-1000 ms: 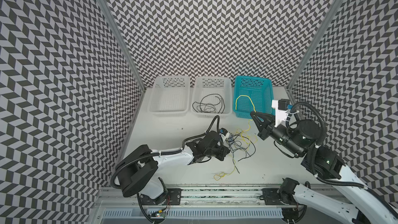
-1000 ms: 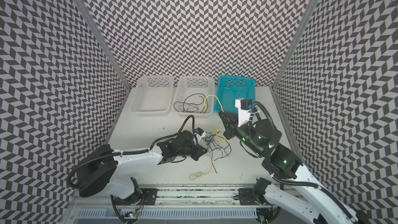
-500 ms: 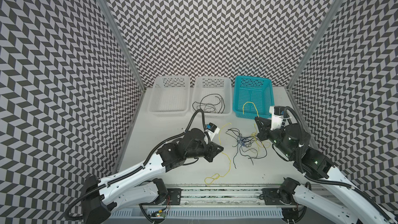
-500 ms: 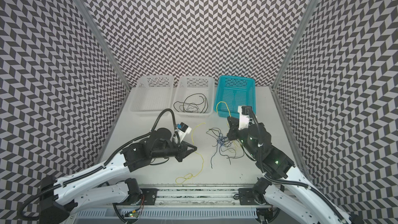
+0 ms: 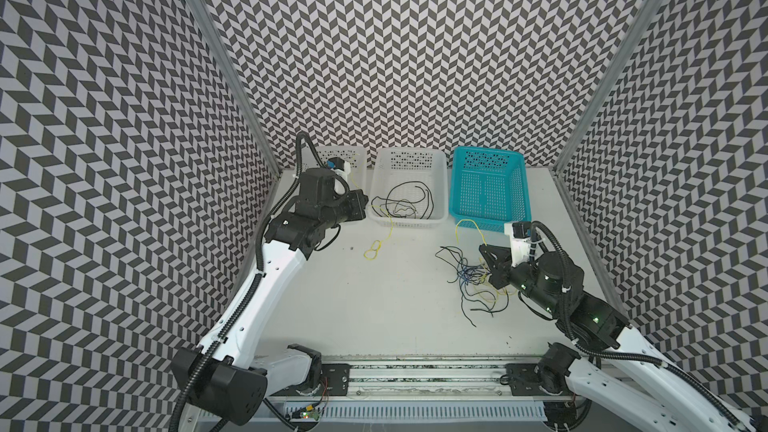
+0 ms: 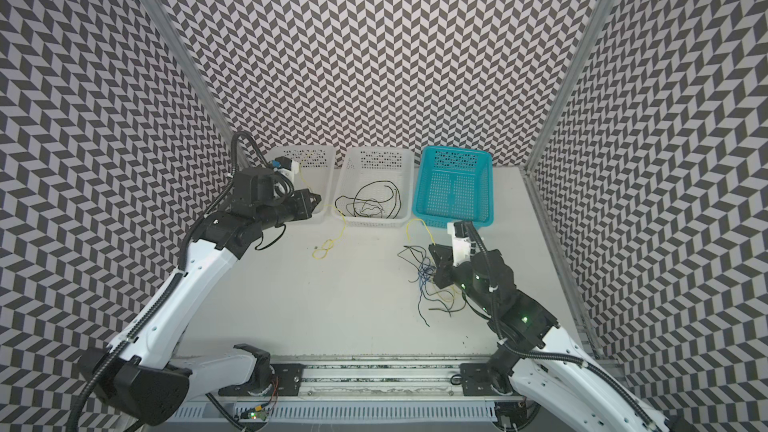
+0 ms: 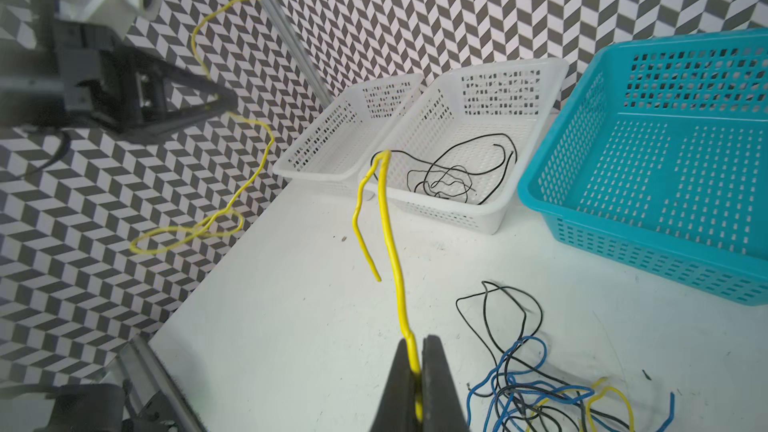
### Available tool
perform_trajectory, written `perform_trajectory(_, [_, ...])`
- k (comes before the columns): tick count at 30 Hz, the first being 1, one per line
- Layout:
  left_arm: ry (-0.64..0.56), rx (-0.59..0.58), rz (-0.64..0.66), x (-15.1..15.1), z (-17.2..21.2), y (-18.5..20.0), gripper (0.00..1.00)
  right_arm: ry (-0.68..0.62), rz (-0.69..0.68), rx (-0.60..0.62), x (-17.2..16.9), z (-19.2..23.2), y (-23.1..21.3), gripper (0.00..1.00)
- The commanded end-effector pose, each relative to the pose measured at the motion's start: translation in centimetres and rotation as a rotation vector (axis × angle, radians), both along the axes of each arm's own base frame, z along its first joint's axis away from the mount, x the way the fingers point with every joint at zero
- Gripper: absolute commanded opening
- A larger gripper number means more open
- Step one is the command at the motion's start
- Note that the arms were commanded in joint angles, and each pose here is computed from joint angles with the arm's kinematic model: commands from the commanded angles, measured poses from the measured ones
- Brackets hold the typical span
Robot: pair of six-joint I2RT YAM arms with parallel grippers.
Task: Untangle the cables
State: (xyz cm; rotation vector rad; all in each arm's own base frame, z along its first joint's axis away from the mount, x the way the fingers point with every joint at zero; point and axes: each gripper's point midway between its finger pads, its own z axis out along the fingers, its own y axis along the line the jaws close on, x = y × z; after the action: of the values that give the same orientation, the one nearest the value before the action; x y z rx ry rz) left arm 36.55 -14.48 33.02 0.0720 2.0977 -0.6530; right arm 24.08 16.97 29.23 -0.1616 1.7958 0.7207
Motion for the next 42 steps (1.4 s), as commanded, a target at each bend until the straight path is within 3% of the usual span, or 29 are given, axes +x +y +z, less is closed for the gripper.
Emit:
perform_trajectory(1, [-0.072, 0.068, 0.129, 2.9, 1.0, 2.4, 0.00, -0.064, 0.099, 0.064, -1.2, 2.0, 1.2, 0.00])
perform_trajectory(4, [-0.097, 0.181, 0.225, 6.3, 0.5, 4.2, 0.00, -0.063, 0.155, 0.076, -2.3, 2.2, 1.6, 0.00])
perform_trajectory(8, [-0.037, 0.336, 0.336, 11.2, -2.2, 7.6, 0.00, -0.073, 0.221, 0.085, -3.9, 2.5, 1.8, 0.00])
perform_trajectory(15, [0.050, 0.354, 0.441, 17.0, -5.8, 13.2, 0.00, -0.101, 0.228, 0.056, -5.3, 2.2, 0.8, 0.00])
perform_trajectory(20, [0.125, 0.452, 0.453, 19.8, -9.7, 15.4, 0.00, -0.099, 0.195, 0.027, -5.3, 1.8, 0.0, 0.00])
perform_trajectory(25, [0.161, 0.521, 0.486, 22.6, -12.5, 17.1, 0.00, -0.067, 0.244, 0.043, -5.8, 0.9, 0.8, 0.00])
perform_trajectory(35, [0.240, 0.670, 0.473, 24.3, -17.7, 18.5, 0.01, -0.060, 0.233, 0.042, -5.6, -0.3, 0.7, 0.00])
perform_trajectory(39, [0.247, 0.679, 0.468, 23.9, -17.8, 18.6, 0.07, -0.057, 0.252, 0.043, -5.7, -0.2, 1.0, 0.00])
perform_trajectory(42, [0.241, 0.669, 0.456, 23.7, -17.4, 18.3, 0.20, -0.058, 0.258, 0.048, -5.8, -0.1, 1.1, 0.00])
